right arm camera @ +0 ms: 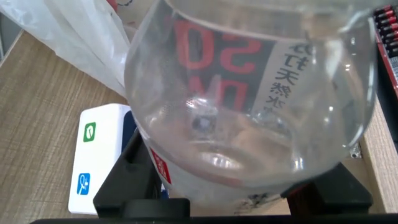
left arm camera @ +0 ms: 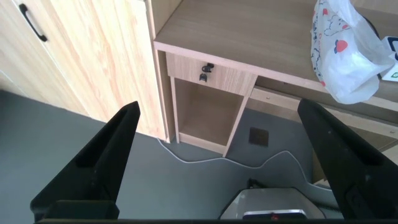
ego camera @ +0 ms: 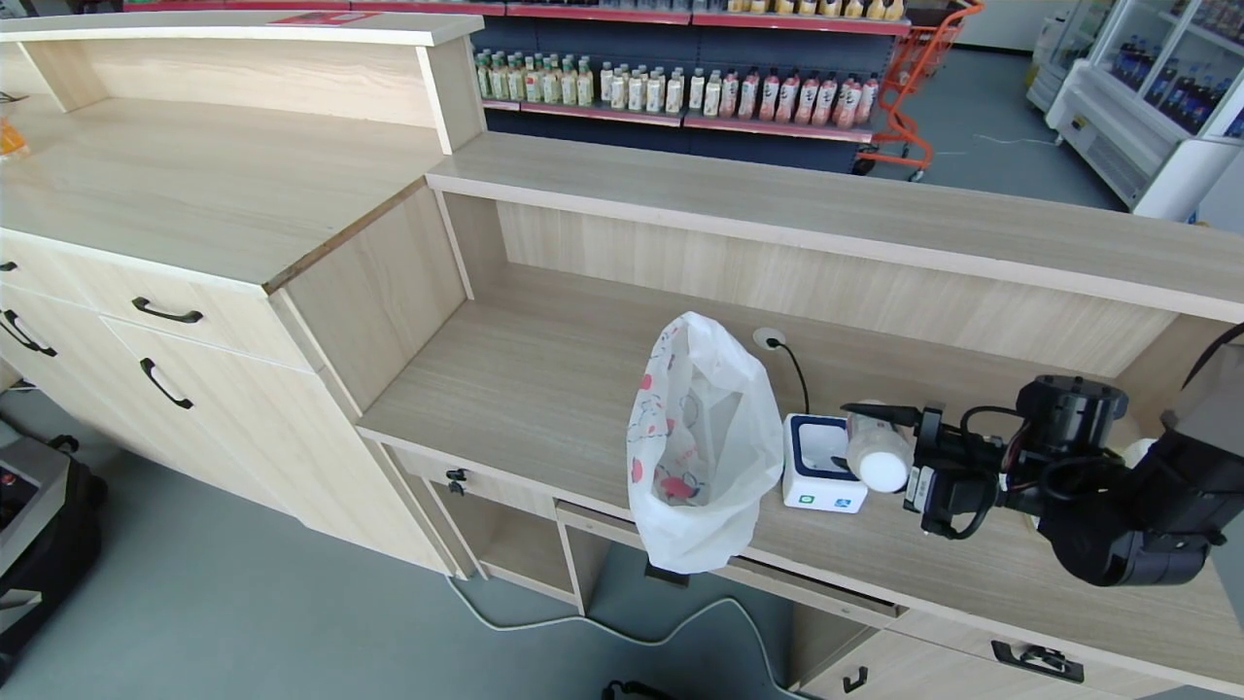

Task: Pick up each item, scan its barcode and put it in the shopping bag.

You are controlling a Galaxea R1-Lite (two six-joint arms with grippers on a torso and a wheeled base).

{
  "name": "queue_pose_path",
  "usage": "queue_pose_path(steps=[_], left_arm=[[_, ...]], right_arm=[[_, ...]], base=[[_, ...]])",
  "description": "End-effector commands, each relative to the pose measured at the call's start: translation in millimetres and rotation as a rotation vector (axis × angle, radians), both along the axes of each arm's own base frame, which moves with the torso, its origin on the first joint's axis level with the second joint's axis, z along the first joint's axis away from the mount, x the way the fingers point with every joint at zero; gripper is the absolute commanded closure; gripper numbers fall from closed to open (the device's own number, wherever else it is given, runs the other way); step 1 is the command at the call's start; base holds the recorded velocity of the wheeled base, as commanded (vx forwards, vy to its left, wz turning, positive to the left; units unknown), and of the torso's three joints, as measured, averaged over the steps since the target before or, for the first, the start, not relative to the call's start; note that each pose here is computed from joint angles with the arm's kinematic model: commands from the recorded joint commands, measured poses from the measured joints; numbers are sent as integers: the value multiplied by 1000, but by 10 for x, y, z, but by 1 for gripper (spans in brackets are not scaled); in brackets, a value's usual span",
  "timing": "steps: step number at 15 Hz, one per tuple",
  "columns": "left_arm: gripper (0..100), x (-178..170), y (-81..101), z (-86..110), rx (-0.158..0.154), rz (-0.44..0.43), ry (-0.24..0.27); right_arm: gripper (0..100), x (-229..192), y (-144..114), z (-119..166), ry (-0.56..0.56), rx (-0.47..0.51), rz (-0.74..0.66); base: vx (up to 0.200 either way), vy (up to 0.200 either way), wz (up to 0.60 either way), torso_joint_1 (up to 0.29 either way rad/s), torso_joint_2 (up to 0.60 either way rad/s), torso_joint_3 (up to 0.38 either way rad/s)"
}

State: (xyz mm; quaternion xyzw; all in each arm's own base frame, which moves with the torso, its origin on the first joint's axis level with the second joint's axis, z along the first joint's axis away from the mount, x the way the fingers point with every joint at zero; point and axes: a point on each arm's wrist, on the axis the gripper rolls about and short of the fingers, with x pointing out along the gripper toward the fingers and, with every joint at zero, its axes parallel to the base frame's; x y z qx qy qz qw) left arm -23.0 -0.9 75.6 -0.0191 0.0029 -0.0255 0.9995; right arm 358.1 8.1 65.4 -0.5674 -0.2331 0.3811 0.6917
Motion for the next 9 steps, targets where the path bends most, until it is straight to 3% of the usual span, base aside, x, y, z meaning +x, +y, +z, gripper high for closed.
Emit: queue_pose_path(steps=[1, 9], left_arm=[[0, 0, 0, 0, 0, 0, 0], [0, 0, 0, 0, 0, 0, 0]], right_arm=[[100, 17, 19, -42, 9, 0, 6], [100, 204, 148, -70, -24, 2, 39]], base=[[0, 0, 0, 0, 0, 0], [0, 0, 0, 0, 0, 0]])
